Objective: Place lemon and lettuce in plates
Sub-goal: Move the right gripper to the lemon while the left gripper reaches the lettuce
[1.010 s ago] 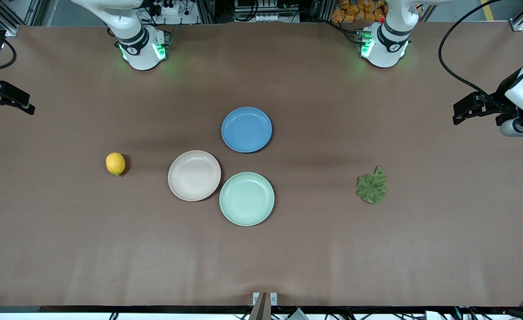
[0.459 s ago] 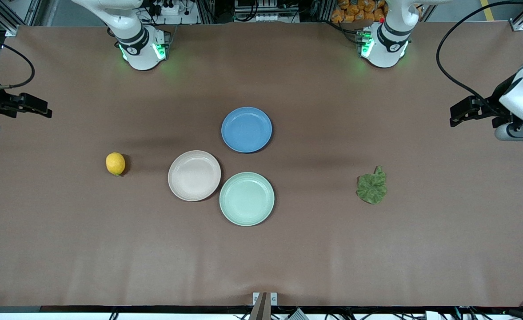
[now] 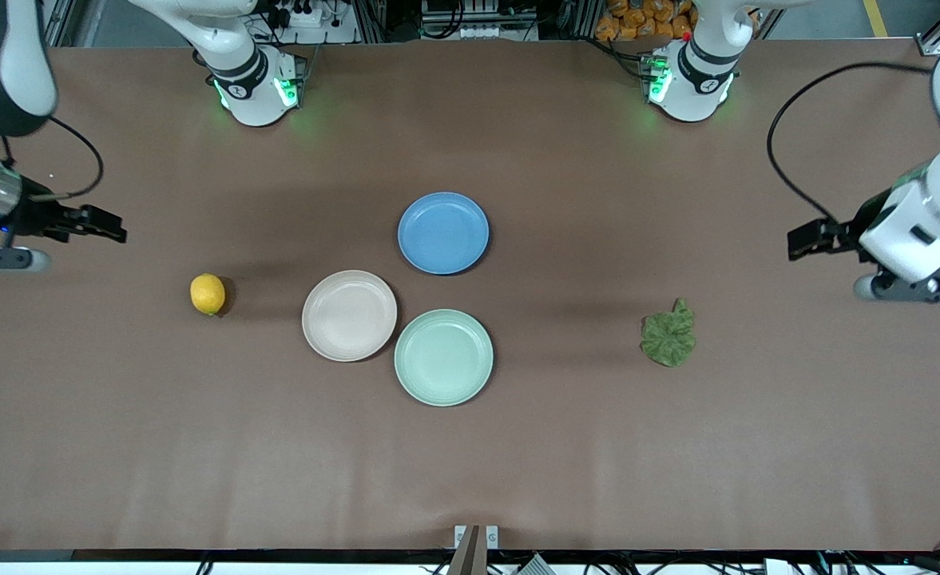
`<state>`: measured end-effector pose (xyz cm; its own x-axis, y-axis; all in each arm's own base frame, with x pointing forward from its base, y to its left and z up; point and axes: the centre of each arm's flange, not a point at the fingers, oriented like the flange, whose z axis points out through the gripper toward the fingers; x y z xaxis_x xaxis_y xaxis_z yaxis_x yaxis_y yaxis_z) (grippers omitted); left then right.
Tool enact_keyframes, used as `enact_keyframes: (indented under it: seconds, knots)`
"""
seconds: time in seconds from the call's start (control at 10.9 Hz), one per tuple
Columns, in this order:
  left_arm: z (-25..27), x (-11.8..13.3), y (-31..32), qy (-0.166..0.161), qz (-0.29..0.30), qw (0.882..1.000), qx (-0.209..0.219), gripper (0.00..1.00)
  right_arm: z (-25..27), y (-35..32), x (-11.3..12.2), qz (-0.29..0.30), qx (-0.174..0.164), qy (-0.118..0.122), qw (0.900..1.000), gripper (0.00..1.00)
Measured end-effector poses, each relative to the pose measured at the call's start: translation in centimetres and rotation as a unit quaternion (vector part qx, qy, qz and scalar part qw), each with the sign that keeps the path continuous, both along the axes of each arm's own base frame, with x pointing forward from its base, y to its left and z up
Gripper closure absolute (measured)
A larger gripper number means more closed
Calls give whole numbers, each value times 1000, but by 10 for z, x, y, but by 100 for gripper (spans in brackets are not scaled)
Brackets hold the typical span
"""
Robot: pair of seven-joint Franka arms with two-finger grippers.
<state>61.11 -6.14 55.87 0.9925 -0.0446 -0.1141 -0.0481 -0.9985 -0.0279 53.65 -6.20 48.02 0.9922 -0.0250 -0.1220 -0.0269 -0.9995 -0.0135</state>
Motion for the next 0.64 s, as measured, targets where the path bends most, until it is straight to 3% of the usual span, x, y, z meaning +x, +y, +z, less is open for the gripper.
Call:
enact_keyframes:
  seconds: [0.37, 0.64]
  knots:
    - [-58, 18, 8, -9, 7, 1000, -1, 0, -23, 5, -7, 4, 2, 16, 1000, 0]
    - [-116, 20, 10, -25, 6, 1000, -3, 0, -27, 6, -6, 5, 2, 13, 1000, 0]
